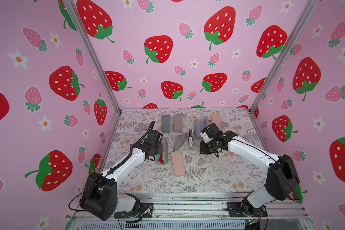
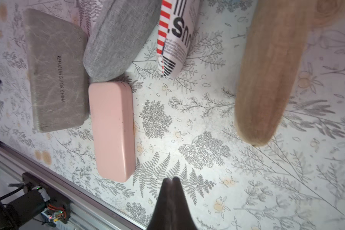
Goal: Close the glasses case
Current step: Move the glasses case to the center of the board, then close the glasses case at the center of the board.
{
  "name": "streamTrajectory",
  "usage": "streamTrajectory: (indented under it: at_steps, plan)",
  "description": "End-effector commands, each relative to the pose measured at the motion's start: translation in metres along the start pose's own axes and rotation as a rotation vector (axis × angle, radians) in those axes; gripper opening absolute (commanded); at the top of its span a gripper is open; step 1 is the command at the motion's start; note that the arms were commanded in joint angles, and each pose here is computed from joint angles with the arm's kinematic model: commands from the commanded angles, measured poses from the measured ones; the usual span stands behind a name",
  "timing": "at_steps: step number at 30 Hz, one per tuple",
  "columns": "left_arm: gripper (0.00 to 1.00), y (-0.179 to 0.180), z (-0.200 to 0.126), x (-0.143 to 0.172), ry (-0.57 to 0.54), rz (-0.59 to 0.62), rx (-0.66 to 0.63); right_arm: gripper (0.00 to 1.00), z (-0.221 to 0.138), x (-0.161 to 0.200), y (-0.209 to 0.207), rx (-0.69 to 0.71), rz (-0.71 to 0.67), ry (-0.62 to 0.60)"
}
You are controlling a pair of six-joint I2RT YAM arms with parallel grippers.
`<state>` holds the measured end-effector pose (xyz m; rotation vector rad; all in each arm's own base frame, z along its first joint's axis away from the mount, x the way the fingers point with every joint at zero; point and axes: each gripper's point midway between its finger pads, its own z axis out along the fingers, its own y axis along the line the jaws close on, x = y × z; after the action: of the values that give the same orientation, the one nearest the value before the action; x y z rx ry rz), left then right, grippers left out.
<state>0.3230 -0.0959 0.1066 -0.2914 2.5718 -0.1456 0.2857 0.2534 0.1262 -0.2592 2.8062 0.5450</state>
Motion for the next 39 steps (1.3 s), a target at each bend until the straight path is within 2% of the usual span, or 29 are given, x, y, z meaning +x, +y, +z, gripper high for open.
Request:
streamTrajectory:
  at_steps: [1, 12, 18, 24, 39]
  plan:
    - [0.00, 0.008, 0.011, 0.011, 0.052, -0.043, 0.012, 0.00, 0.008, -0.005, 0.025, -0.056, -0.019, 0.021]
    - [0.00, 0.037, 0.036, 0.028, 0.122, -0.154, 0.016, 0.00, 0.050, -0.033, 0.091, -0.127, -0.092, 0.036]
    - [0.00, 0.039, 0.046, 0.034, 0.147, -0.181, 0.034, 0.00, 0.079, -0.036, 0.120, -0.172, -0.114, 0.066]
    - [0.00, 0.038, 0.060, 0.042, 0.180, -0.197, 0.049, 0.00, 0.096, -0.033, 0.138, -0.203, -0.133, 0.089]
    - [0.00, 0.036, 0.076, 0.047, 0.212, -0.209, 0.055, 0.00, 0.111, -0.025, 0.165, -0.246, -0.163, 0.123]
